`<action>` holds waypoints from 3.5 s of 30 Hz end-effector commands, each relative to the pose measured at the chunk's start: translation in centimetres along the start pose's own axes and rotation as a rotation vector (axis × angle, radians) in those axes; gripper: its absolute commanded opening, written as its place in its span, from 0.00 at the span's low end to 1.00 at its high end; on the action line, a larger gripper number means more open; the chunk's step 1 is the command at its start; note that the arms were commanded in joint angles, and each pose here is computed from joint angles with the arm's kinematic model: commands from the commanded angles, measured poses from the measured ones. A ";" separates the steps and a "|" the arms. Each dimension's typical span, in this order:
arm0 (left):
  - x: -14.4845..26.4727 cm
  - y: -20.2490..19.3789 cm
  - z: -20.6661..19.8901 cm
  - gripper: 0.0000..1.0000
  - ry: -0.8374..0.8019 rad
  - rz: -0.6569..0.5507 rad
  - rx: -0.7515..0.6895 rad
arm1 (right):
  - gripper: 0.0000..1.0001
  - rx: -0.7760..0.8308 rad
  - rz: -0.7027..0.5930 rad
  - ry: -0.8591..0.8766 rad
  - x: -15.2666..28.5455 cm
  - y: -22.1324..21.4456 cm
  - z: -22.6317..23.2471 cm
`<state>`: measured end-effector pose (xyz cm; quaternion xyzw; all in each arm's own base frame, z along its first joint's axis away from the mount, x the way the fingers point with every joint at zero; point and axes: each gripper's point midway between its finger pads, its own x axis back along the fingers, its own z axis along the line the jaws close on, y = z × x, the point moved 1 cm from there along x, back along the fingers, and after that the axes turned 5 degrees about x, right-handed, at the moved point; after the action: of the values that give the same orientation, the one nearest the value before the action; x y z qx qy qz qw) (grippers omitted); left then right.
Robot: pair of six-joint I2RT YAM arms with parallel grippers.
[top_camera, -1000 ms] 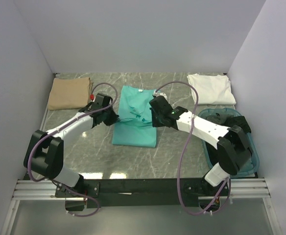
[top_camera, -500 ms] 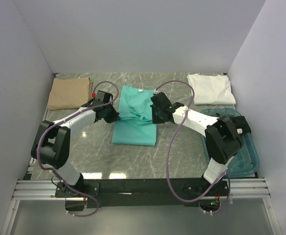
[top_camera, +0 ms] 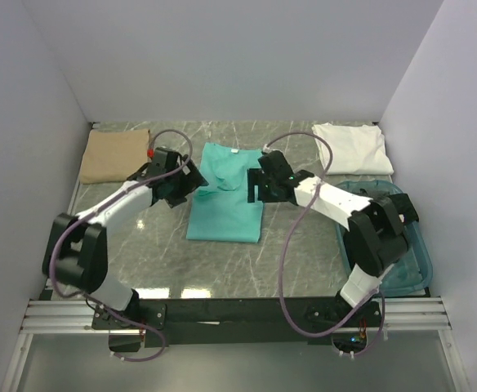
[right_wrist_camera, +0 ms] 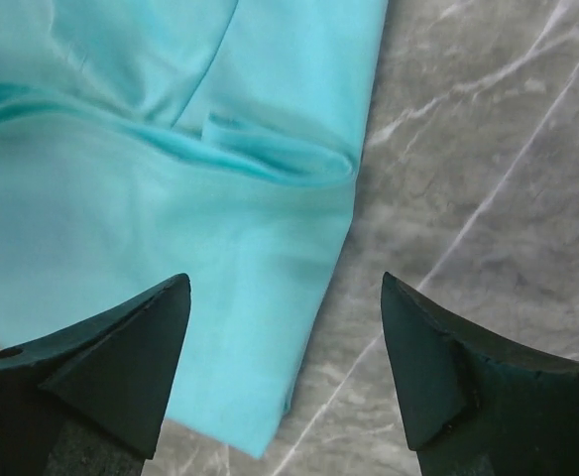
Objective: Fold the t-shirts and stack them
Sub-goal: Fold the tshirt
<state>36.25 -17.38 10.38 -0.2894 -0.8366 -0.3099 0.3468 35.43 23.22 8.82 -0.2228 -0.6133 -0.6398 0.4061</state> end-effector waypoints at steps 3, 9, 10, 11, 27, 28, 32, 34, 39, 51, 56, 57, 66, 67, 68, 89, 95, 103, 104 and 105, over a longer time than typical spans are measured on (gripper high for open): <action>5.0 0.4 -0.6 0.99 -0.093 -0.078 -0.002 | 0.84 -0.043 -0.085 0.122 4.4 -0.5 1.0; 6.3 -3.1 3.4 1.00 -0.062 -0.038 0.007 | 0.84 -0.067 -0.038 0.258 6.5 -6.1 2.5; 6.0 -4.1 4.7 1.00 -0.042 -0.014 0.007 | 0.84 -0.078 -0.009 0.259 6.3 -7.8 2.3; 6.3 -4.6 4.9 0.99 -0.053 -0.008 0.004 | 0.84 -0.080 -0.013 0.271 6.6 -8.1 2.5; 3.5 -9.9 10.6 0.75 0.048 0.123 0.027 | 0.60 -0.137 0.088 0.270 4.2 -12.6 3.1; 3.3 -9.9 10.5 0.70 0.045 0.123 0.029 | 0.53 -0.141 0.093 0.266 3.9 -12.8 3.0; 2.3 -10.4 11.1 0.56 0.082 0.150 0.022 | 0.45 -0.139 0.103 0.259 3.3 -13.1 3.0; 2.0 -10.4 11.3 0.49 0.096 0.156 0.021 | 0.43 -0.138 0.113 0.252 3.0 -13.3 2.9; 1.7 -10.3 11.8 0.38 0.121 0.146 0.023 | 0.35 -0.131 0.133 0.232 2.3 -13.7 2.7; 1.8 -10.7 12.3 0.01 0.126 0.155 0.012 | 0.06 -0.105 0.160 0.230 3.0 -14.7 2.9; 3.3 -11.7 12.8 0.01 0.124 0.159 0.008 | 0.05 -0.063 0.178 0.246 4.9 -16.0 3.5; 3.6 -12.2 13.4 0.01 0.134 0.168 0.007 | 0.05 -0.045 0.178 0.262 5.6 -16.4 4.0; 9.7 -13.3 12.8 0.01 0.036 0.075 0.032 | 0.01 0.007 0.209 0.432 12.1 -19.6 6.4; 10.3 -13.2 12.4 0.01 0.013 0.071 0.036 | 0.01 0.024 0.226 0.489 13.2 -19.8 7.0; 11.2 -12.7 11.2 0.01 -0.029 0.058 0.041 | 0.01 0.035 0.224 0.519 14.0 -19.7 7.3; 16.2 -3.1 0.8 0.01 -0.132 -0.255 0.024 | 0.00 0.029 0.148 0.768 19.5 -14.0 8.2; 15.4 -0.9 -1.7 0.01 -0.094 -0.316 0.004 | 0.00 0.007 0.135 0.743 18.4 -11.7 7.0; 12.6 1.9 -4.6 0.01 -0.080 -0.309 -0.025 | 0.00 -0.035 0.119 0.729 16.9 -8.5 5.5; 12.7 2.3 -5.5 0.01 -0.105 -0.311 -0.024 | 0.00 -0.043 0.115 0.727 16.8 -8.2 5.2; 12.1 2.8 -5.5 0.01 -0.093 -0.310 -0.025 | 0.00 -0.059 0.114 0.727 16.5 -7.7 4.8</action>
<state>30.04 -16.67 20.06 -0.2061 -0.8617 -0.3500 0.3041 18.22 23.45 16.43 -0.0466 -0.4030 -0.6742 0.6172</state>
